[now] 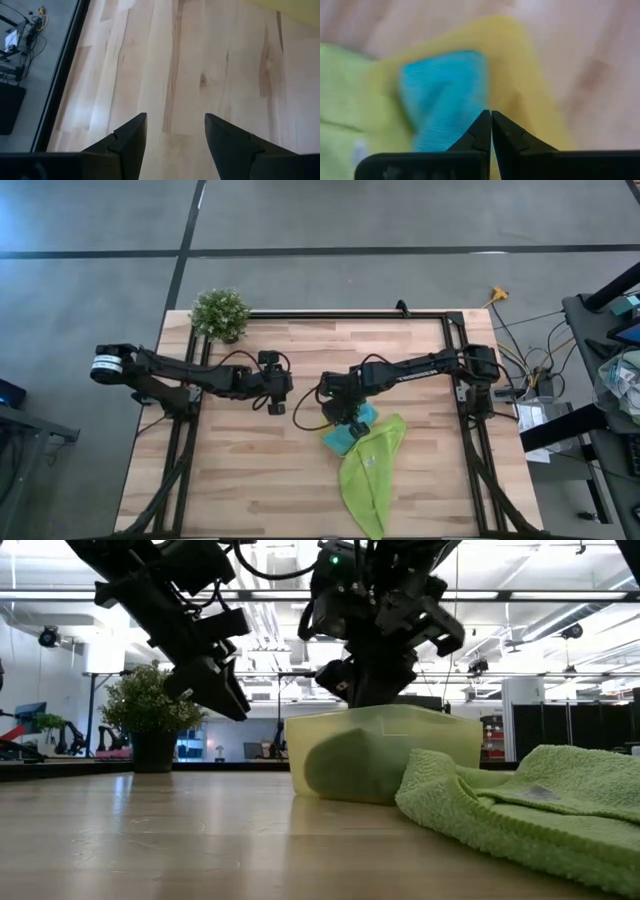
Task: Roll microfiber towels into tight, uniform cylinder then place into a basket
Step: Move the yellow bin to the top right of the table
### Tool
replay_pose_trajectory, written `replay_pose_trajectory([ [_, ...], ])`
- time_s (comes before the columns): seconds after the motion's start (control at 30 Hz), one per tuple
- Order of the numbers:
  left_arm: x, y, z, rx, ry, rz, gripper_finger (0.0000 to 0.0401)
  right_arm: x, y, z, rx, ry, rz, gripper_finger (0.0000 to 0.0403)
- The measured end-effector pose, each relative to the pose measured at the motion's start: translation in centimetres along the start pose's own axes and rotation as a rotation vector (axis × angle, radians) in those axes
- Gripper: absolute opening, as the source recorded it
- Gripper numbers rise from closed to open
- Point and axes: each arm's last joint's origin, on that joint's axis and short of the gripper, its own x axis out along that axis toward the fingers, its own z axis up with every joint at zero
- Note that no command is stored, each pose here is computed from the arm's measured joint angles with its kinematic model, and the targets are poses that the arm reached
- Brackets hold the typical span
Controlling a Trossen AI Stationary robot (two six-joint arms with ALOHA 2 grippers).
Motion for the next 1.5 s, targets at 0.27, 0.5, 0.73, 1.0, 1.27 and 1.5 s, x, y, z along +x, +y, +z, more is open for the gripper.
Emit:
replay_pose_trajectory([
  [0.27,0.0,0.0,0.0,0.0,-0.001,0.0,0.0184,-2.5,1.4,1.1,-0.012,-0.084,-0.119,0.0009],
  [0.5,0.0,0.0,0.0,0.0,-0.001,-0.004,0.0184,-1.6,4.7,2.8,-0.14,-0.223,-0.025,0.0009],
  [0.73,0.0,0.0,0.0,-0.002,-0.007,-0.004,0.0184,0.0,7.0,4.6,-0.252,-0.32,-0.013,0.0009],
  [1.0,0.0,0.0,0.1,-0.004,-0.009,-0.007,0.0184,1.8,6.6,5.4,-0.218,-0.28,-0.018,0.0009],
  [1.27,0.0,-0.1,0.0,-0.003,-0.009,-0.015,0.0184,5.1,5.5,5.7,-0.161,-0.096,0.022,0.0009],
  [1.5,0.1,-0.1,-0.2,0.0,-0.005,-0.022,0.0184,5.8,3.6,4.8,-0.069,0.172,-0.132,0.0009],
])
